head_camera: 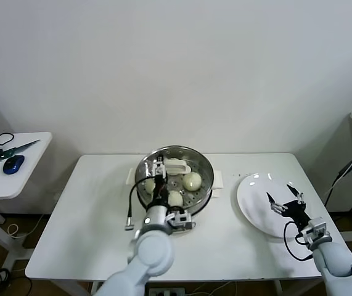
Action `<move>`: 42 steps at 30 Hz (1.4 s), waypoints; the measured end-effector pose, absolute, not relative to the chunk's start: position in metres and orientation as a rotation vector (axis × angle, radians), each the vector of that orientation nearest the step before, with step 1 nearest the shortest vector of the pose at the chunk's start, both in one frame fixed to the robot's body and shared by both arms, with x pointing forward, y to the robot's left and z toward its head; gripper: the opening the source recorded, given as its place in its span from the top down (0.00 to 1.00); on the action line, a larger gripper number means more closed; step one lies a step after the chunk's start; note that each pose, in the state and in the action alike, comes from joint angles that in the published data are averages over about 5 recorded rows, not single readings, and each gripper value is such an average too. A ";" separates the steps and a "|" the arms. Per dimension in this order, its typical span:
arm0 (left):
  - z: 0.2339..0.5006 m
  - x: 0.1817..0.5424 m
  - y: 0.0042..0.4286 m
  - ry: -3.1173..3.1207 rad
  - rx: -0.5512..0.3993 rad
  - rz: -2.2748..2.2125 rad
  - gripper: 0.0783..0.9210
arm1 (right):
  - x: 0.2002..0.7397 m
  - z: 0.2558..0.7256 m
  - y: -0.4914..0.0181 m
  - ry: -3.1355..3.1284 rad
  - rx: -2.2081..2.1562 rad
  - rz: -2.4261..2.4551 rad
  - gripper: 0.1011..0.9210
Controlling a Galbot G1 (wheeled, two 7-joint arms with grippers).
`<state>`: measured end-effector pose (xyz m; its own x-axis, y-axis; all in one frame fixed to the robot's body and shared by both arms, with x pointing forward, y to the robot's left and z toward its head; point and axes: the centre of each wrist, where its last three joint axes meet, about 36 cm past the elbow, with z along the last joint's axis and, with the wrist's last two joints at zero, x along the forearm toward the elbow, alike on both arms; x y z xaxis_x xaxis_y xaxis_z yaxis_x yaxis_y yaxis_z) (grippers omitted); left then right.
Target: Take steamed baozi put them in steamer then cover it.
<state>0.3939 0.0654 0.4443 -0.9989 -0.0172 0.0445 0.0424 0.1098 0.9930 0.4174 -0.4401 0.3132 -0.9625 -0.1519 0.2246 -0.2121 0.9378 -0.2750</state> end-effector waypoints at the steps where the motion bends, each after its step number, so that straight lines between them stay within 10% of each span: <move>1: 0.446 0.390 0.069 -2.317 -0.022 -2.058 0.12 | 0.417 0.313 -0.440 -2.892 0.273 0.440 0.12; 18: 0.466 0.351 0.162 -2.568 0.153 -1.582 0.12 | 0.412 0.310 -0.431 -2.898 0.275 0.401 0.12; 42: 0.373 0.294 0.277 -2.999 0.206 -0.403 0.12 | 0.389 0.307 -0.416 -2.960 0.256 0.263 0.12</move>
<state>0.2936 0.2775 0.3726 -0.9848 -0.1486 0.0894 -0.1197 0.9555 0.2696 0.3890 -0.4156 0.3074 -0.9728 -0.1553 0.1720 -0.1832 0.9699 -0.1603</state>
